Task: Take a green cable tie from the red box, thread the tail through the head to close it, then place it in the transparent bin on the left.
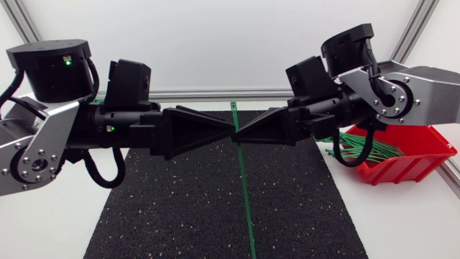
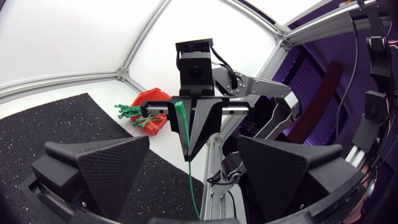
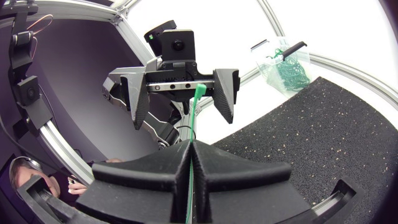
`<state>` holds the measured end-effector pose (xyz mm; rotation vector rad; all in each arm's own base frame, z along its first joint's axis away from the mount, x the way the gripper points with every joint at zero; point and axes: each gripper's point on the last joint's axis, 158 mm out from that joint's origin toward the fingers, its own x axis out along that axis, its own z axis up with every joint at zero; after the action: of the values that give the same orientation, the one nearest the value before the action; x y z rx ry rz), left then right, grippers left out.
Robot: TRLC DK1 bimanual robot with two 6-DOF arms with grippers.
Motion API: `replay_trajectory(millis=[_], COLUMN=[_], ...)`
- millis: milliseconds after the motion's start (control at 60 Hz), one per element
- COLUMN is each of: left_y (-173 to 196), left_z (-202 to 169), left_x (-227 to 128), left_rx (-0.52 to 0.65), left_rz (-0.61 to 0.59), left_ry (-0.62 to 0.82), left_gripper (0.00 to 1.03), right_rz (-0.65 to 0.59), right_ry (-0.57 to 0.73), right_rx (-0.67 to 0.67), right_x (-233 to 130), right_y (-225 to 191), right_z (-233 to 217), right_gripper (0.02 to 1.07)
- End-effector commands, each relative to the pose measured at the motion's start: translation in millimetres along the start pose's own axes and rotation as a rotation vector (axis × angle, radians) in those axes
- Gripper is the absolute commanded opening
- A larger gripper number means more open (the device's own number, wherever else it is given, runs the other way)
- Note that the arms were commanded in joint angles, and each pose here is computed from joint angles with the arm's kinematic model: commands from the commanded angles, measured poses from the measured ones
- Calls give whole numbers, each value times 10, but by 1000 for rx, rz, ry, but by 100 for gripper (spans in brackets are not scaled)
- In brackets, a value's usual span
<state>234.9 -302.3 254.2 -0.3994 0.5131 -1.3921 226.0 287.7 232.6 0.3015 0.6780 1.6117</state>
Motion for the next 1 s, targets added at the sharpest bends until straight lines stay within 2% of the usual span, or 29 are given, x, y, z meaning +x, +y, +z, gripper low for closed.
replay_trajectory(millis=[0, 283, 417, 583, 733, 800, 850, 983], left_y=[-36, -29, 12, 43, 26, 15, 9, 22], left_z=[147, 177, 186, 169, 161, 169, 165, 150], left_x=[54, 66, 80, 97, 105, 112, 122, 152], left_rx=[-16, -36, -47, -60, -58, -58, -58, -62], left_rz=[-23, -28, -23, -19, -23, -25, -25, -24], left_ry=[-16, -25, -30, -27, -25, -26, -25, -21], left_gripper=[99, 93, 80, 56, 54, 42, 37, 35], right_rz=[-6, -14, -13, -10, -9, -9, -8, -9], right_ry=[-7, -42, -43, -37, -33, -31, -31, -29], right_rx=[56, 73, 72, 75, 75, 75, 73, 71], right_x=[-27, -9, 5, 32, 51, 60, 64, 73], right_y=[-59, -161, -145, -150, -151, -150, -146, -147], right_z=[-69, -18, -31, -57, -71, -74, -73, -82], right_gripper=[8, 8, 8, 8, 8, 8, 8, 8])
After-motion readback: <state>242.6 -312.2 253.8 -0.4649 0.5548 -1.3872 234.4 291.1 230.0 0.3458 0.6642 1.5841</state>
